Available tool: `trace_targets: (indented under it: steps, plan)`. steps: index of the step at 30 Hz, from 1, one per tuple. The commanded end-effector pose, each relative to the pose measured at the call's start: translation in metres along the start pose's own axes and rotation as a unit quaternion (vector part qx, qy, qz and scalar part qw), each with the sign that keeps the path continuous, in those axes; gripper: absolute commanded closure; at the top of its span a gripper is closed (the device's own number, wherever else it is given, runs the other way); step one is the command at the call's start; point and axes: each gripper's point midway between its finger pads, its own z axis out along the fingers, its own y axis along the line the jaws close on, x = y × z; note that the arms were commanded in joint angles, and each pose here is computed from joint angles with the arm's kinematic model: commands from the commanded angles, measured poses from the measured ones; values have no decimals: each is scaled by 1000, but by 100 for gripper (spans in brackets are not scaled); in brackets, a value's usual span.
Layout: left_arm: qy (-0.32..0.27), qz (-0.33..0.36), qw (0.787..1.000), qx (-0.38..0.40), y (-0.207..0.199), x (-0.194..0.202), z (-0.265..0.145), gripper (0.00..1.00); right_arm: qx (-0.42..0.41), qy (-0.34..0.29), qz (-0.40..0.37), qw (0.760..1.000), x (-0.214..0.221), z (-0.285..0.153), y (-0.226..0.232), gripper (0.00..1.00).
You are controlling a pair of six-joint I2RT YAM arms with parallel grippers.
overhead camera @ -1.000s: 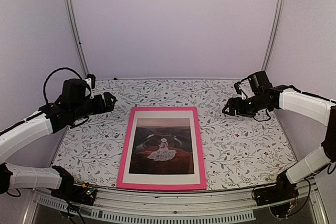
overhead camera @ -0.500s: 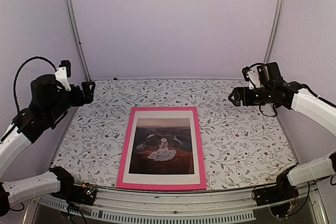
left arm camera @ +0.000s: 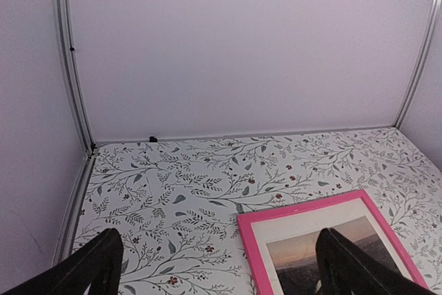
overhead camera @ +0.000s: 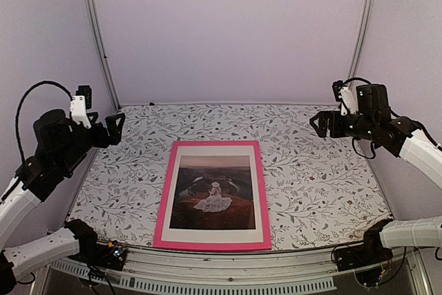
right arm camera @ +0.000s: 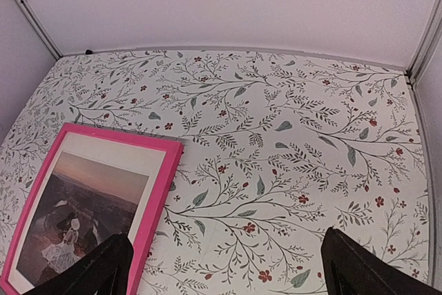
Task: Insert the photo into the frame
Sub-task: Reset both arms
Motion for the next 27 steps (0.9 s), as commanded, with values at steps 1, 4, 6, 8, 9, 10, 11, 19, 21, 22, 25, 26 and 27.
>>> trace_targets:
  steps: [1,4,6,8,9,10,11,19,21,22,25,26,27]
  plan:
    - [-13,7,1000,11,-2,-1,0,0,18,-8,-3,1000,3,-3,-7,1]
    - [-15,6,1000,16,-3,-1,-2,0,18,-6,-2,1000,5,-2,-7,1]
    - [-16,6,1000,23,-5,0,-3,0,7,-10,-4,1000,4,-3,-3,1]
    - [-17,5,999,26,-6,0,-4,0,0,-21,-7,1000,1,-6,-1,1]
    - [-17,5,999,28,-6,1,-4,0,-1,-25,-8,1000,-1,-7,-1,1]
    - [-19,4,999,27,-6,0,-5,0,-1,-30,-10,999,-3,-9,-1,1]
    - [-20,5,999,28,-6,-1,-5,0,1,-35,-11,999,-5,-11,-1,1]
    - [-28,3,999,23,-3,-2,-9,0,13,-39,-10,999,-4,-14,-6,1]
    - [-27,4,999,24,-3,-1,-9,0,13,-39,-8,999,-3,-14,-6,1]
    - [-27,4,999,23,-3,-1,-9,0,13,-39,-8,999,-3,-14,-6,1]
    - [-27,5,999,23,-3,-2,-8,0,15,-38,-7,999,-2,-14,-7,1]
    - [-27,5,999,25,-4,-2,-8,0,16,-38,-8,999,-2,-14,-7,1]
    - [-27,6,999,26,-4,-2,-8,0,16,-38,-8,999,-1,-15,-7,1]
